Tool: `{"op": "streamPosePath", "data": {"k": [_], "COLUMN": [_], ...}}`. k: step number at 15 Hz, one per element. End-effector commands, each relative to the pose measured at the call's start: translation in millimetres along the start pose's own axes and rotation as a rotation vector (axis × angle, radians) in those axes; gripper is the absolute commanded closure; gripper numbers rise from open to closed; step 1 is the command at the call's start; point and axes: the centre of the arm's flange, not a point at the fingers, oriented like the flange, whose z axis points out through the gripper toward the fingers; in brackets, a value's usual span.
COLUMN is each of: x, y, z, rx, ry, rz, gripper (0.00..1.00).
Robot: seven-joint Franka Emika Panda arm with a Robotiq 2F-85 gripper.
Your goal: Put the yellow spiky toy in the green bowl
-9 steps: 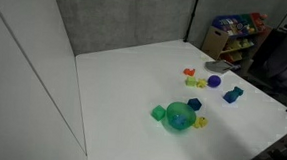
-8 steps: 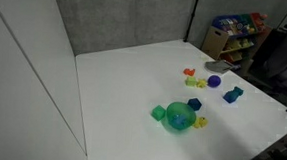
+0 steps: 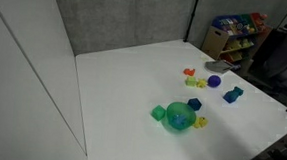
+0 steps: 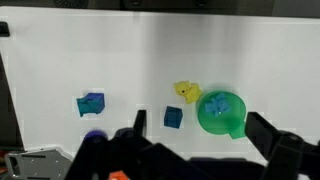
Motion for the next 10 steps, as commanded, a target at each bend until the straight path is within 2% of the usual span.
{"op": "streamPosePath", "data": {"k": [1, 4, 10], "x": [0, 0, 31], "y": [0, 0, 3], "z": [0, 0, 13], "rx": [0.0, 0.0, 0.013], "ry": [0.0, 0.0, 0.012], "rz": [0.0, 0.0, 0.022], "gripper": [0.0, 0.0, 0.0]}}
